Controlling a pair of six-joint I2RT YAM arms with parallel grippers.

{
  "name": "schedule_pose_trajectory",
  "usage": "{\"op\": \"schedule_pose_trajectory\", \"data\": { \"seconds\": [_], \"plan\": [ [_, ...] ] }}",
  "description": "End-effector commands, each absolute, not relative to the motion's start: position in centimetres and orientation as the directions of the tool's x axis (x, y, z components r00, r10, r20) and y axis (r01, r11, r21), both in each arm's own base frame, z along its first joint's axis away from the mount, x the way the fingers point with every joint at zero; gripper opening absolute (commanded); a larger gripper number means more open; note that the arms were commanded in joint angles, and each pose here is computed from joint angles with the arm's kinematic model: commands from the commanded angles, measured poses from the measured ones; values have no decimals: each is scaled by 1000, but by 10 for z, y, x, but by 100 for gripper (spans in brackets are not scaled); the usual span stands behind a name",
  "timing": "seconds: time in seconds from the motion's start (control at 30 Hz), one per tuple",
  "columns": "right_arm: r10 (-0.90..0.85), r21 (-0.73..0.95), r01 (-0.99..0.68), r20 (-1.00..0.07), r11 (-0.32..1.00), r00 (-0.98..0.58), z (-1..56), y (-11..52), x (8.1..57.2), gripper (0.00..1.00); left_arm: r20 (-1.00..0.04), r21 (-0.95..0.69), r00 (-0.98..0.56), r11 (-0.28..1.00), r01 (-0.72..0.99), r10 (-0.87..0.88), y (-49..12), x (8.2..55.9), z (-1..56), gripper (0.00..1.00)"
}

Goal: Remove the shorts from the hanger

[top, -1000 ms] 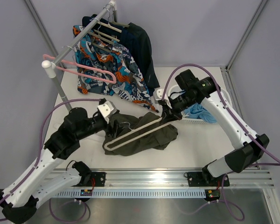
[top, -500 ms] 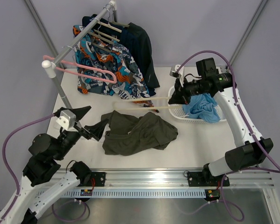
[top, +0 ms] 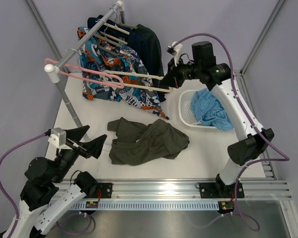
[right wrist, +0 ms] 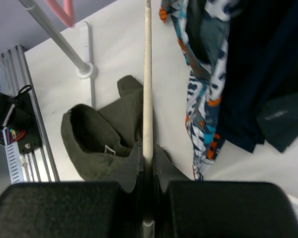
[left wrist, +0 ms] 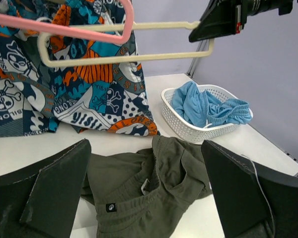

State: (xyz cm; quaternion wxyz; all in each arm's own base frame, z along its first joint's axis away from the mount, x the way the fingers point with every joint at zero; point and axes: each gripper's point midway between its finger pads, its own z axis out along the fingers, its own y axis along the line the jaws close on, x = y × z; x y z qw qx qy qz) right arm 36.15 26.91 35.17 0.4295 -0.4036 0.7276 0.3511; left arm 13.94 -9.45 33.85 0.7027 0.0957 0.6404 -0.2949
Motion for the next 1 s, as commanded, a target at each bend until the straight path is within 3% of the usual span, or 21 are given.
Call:
{"op": "schedule_pose_trajectory", "data": {
  "seconds": [0.0, 0.17, 0.4, 0.97],
  "plan": [
    [-220, 157, -904, -940, 398, -261, 389, 303, 358, 0, -952, -288, -62, 809, 512, -300, -97, 143, 321, 99],
    [-156, 143, -881, -959, 450, -236, 414, 328, 376, 0, -953, -301, -140, 797, 524, -268, -110, 146, 302, 99],
    [-99, 4, -877, -993, 480, -59, 458, 377, 395, 0, -944, -329, -181, 770, 547, -275, -125, 151, 288, 99],
    [-92, -67, -891, -995, 449, 29, 434, 445, 404, 0, -942, -336, -191, 767, 547, -276, -127, 151, 280, 99]
  ]
}}
